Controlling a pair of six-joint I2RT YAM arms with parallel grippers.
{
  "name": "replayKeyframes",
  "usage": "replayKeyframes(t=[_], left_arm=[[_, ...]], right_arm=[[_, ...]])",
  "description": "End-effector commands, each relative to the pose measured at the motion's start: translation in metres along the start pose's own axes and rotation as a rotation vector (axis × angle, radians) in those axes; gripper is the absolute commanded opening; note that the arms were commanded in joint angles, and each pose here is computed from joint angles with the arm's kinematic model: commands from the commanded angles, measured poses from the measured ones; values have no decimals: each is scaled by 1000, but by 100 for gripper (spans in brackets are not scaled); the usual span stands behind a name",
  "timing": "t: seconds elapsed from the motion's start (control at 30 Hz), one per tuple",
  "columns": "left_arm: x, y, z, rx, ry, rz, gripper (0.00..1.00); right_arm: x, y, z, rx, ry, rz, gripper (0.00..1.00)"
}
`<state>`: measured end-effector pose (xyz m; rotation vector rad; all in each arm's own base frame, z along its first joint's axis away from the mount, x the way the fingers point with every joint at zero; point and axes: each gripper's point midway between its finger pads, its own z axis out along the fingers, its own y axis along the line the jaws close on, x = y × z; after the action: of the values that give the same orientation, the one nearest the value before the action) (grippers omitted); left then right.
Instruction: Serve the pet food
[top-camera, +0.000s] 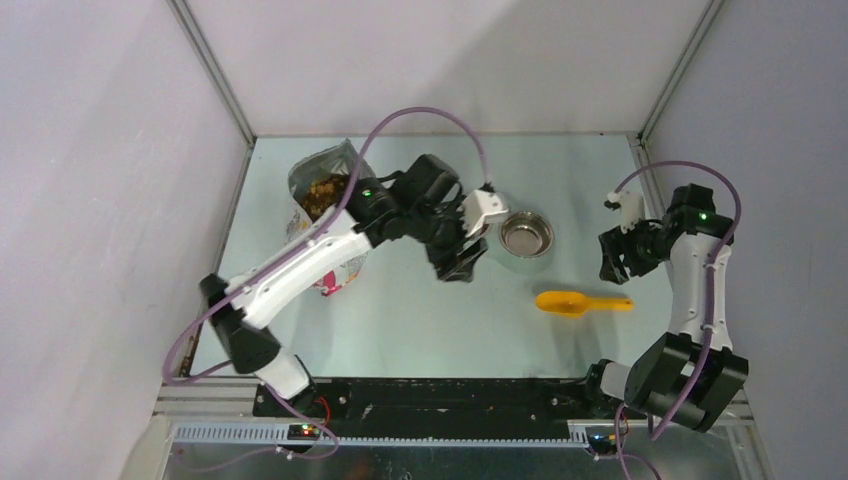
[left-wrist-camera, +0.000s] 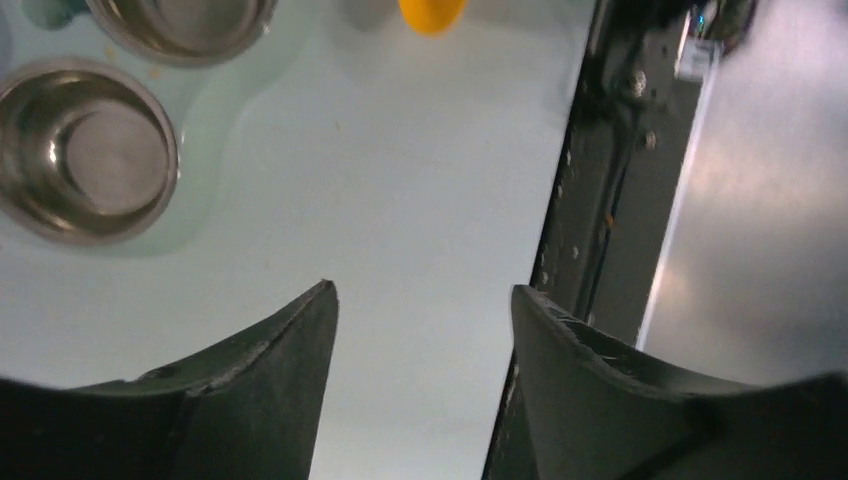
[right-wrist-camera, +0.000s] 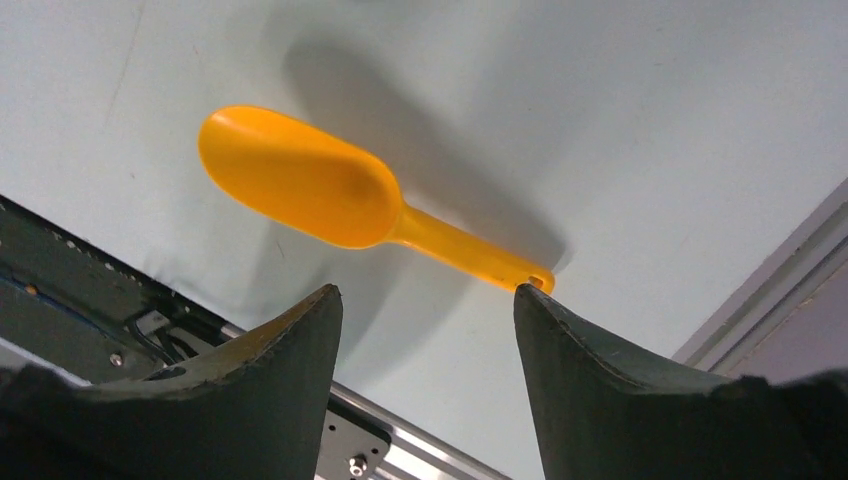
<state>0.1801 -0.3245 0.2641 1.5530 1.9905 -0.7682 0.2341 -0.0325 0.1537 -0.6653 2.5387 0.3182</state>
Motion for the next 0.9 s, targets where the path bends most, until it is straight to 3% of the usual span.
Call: replayKeyframes(t=[0.0,0.07,0.1,0.23,0.37,0.57,0.77,0.87], left_arm=[[-64,26,47,-50,-167,-93,59],[-77,25,75,-1,-173,-107,48],[-80,22,87,19,-166,-109,47],[-84,20,139,64,-146,-172,55],[-71,19,184,116,-93,-219,55],[-58,25,224,103,-28,-175,49],[-59,34,241,82,-52,-112,41],[-60,32,249,93,-57,-113,29]], right_arm=[[-22,0,-19,22,-169,31,68],[-30,10,-33,36,-239,71,69],[-34,20,-42,45,-280,77,71],[-47,36,-66,100,-387,88,76],[-62,35,-76,123,-467,137,77],[-71,28,-72,96,-488,208,77],[-76,23,-68,74,-493,243,76],[-80,22,-69,74,-510,249,76]])
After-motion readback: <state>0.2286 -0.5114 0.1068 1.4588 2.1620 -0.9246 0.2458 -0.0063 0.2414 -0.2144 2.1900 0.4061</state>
